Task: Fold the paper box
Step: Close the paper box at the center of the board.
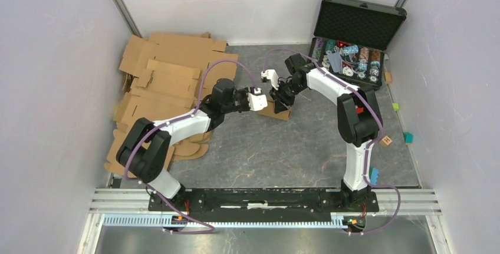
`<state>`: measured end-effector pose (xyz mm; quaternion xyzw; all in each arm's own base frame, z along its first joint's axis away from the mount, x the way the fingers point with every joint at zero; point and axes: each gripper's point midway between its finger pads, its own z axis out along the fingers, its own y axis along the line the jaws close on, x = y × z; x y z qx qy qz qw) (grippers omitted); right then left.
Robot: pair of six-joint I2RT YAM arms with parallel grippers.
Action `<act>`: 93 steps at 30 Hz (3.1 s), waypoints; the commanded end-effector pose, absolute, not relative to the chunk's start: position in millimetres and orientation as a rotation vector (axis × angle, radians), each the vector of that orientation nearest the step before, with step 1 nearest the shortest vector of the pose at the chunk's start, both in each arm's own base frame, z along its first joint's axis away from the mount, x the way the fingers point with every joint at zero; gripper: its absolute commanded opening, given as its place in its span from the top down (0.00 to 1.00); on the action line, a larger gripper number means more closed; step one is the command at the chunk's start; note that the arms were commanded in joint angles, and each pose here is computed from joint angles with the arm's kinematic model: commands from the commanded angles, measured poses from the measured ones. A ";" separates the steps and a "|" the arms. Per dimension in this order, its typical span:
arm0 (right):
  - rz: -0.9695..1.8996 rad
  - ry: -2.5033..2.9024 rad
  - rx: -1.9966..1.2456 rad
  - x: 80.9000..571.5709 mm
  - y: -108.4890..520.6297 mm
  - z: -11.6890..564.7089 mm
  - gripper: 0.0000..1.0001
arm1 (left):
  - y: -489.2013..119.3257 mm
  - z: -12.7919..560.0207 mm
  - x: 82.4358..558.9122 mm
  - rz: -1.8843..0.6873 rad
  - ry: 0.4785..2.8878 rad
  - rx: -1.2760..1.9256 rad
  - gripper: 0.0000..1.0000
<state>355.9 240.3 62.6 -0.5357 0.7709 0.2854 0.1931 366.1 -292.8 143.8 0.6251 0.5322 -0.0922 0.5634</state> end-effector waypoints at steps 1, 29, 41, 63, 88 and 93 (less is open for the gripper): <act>0.787 2.129 -1.499 359.8 242.9 75.9 1.00 | -294.3 147.3 378.6 -0.137 1.232 1.486 0.54; 0.841 2.094 -1.515 352.1 248.8 81.4 1.00 | -303.2 138.3 390.1 -0.085 1.286 1.447 0.80; 0.795 2.131 -1.510 357.4 244.9 73.0 0.99 | -313.4 141.1 385.6 -0.124 1.339 1.429 0.98; 0.654 2.159 -1.523 371.7 237.7 59.2 1.00 | -320.9 146.7 386.7 -0.340 1.663 0.942 0.98; 0.542 2.117 -1.561 373.4 237.2 57.1 0.73 | -336.0 159.5 379.2 -0.532 1.808 0.768 0.98; 0.541 2.115 -1.573 372.0 239.1 56.1 0.72 | -335.7 157.6 378.0 -0.536 1.820 0.758 0.98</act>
